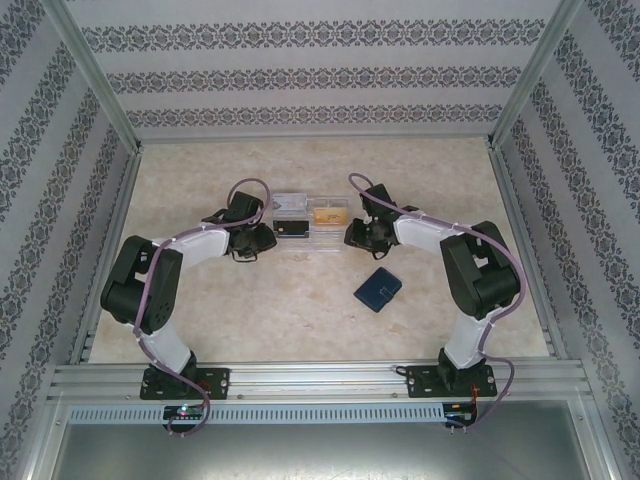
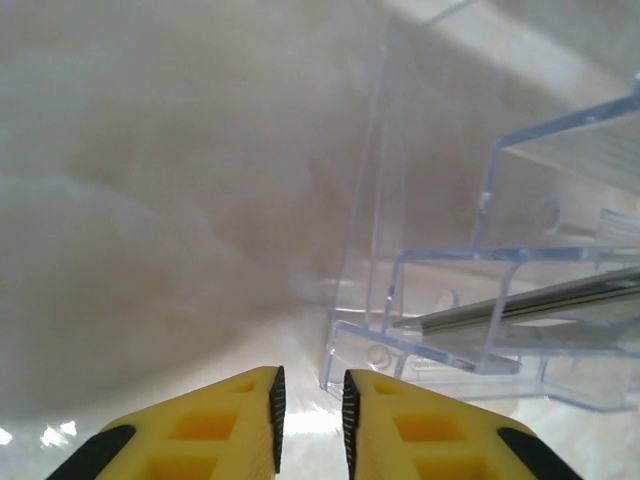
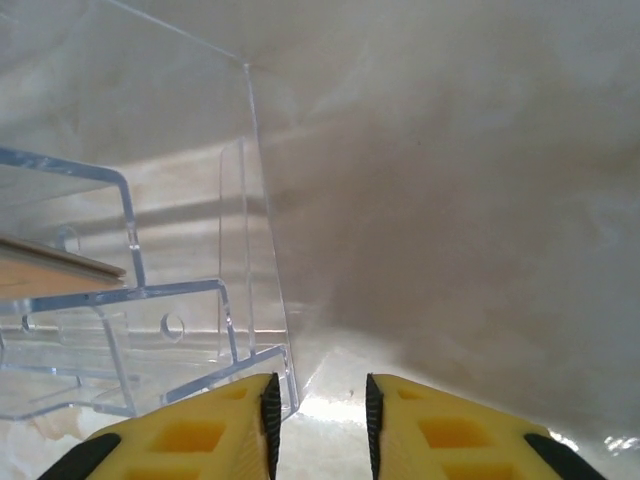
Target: Take the credit cards out of the card holder
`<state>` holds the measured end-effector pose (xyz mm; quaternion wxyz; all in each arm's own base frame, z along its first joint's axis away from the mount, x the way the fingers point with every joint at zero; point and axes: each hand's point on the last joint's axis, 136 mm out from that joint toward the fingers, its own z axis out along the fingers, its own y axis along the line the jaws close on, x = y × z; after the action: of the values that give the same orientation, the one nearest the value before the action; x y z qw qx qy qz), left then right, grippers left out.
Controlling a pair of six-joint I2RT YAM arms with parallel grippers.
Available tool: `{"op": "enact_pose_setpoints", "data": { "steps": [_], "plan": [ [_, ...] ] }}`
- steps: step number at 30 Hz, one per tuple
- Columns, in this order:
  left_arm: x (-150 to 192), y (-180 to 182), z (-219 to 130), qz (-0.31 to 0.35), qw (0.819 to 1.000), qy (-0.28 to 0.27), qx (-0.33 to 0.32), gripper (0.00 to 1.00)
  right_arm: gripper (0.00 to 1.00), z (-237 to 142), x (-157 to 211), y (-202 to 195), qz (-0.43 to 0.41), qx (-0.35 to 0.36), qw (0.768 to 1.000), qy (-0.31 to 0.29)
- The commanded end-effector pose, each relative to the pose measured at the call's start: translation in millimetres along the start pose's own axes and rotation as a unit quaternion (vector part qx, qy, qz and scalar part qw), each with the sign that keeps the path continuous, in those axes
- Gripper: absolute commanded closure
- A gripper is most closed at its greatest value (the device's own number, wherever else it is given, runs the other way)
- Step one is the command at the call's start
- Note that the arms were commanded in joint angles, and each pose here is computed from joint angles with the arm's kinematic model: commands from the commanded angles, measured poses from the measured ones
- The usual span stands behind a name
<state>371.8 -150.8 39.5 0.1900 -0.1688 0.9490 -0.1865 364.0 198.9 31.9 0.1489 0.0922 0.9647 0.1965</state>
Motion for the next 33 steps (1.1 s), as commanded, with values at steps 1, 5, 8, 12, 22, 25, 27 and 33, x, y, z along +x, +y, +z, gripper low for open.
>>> {"op": "enact_pose_setpoints", "data": {
  "steps": [1,5,8,12,22,25,27,33],
  "plan": [
    [-6,-8,-5,0.022,1.0,-0.002,0.005,0.67,0.57,-26,-2,3,-0.012,0.023,0.999,-0.02],
    [-7,5,-19,0.016,1.0,-0.011,-0.008,0.57,0.47,-60,10,-42,0.004,0.085,0.996,-0.033],
    [-5,10,-34,0.019,1.0,-0.018,-0.013,0.52,0.41,-84,33,-73,0.023,0.121,0.992,-0.025],
    [0,14,-50,0.022,0.999,-0.024,-0.016,0.44,0.37,-99,71,-100,0.061,0.13,0.99,-0.001],
    [12,-4,-72,0.034,0.999,-0.007,0.038,0.28,0.42,-83,113,-98,0.117,0.075,0.989,0.04],
    [13,-9,-75,0.045,0.998,-0.001,0.05,0.26,0.47,-75,110,-84,0.105,0.058,0.992,0.05],
    [14,-11,-75,0.049,0.997,0.001,0.055,0.25,0.48,-70,108,-74,0.095,0.046,0.993,0.056],
    [20,-20,-76,0.049,0.995,0.012,0.081,0.19,0.53,-53,102,-34,0.052,0.003,0.996,0.07]
  ]
}}
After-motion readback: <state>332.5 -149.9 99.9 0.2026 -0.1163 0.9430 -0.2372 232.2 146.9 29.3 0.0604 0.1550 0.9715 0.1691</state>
